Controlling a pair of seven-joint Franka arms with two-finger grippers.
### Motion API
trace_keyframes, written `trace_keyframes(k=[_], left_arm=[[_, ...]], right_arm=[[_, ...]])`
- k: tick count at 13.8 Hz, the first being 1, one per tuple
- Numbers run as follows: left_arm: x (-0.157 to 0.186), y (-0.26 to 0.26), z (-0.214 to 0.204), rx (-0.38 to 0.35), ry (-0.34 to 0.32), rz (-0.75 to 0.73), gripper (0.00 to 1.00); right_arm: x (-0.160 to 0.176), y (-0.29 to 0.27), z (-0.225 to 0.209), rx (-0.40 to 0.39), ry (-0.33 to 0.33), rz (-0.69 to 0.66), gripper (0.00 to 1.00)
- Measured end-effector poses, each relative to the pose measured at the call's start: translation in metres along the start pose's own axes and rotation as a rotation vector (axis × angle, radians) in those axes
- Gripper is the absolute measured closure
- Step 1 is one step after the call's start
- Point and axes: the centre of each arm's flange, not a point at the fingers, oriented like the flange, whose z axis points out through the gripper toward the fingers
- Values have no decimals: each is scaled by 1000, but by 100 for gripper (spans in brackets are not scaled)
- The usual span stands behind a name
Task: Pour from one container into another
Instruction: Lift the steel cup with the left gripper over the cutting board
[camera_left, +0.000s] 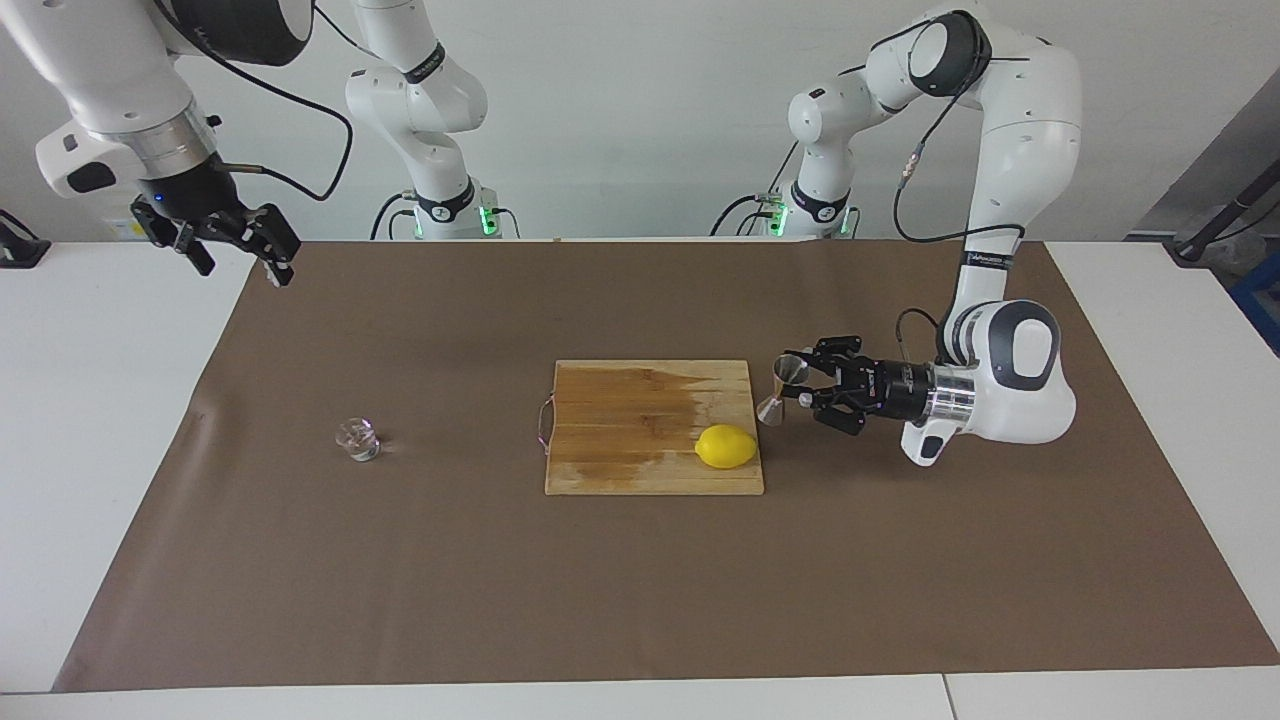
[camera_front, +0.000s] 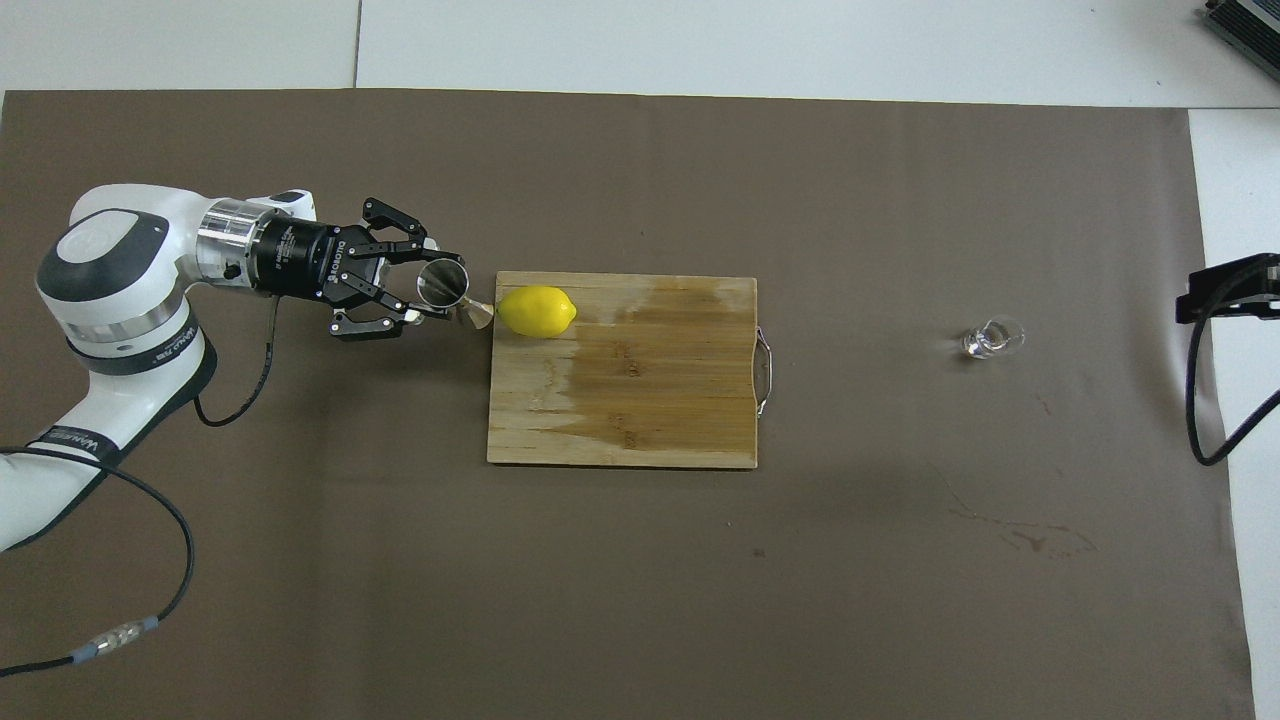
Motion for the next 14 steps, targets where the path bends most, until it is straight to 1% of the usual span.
trace_keyframes(k=[3, 5, 7, 11, 14], left_arm=[[-1, -4, 37, -20, -13, -24, 49], [-2, -4, 57, -38, -2, -15, 49], [7, -6, 73, -67, 17, 5, 49], [18, -6, 103, -116, 17, -2, 49], [24, -7, 124, -131, 11, 5, 49]], right_arm=[[0, 0, 0, 0, 0, 0, 0], [0, 0, 0, 0, 0, 0, 0], [0, 0, 0, 0, 0, 0, 0], [0, 0, 0, 0, 0, 0, 0], [0, 1, 0, 0, 0, 2, 0]])
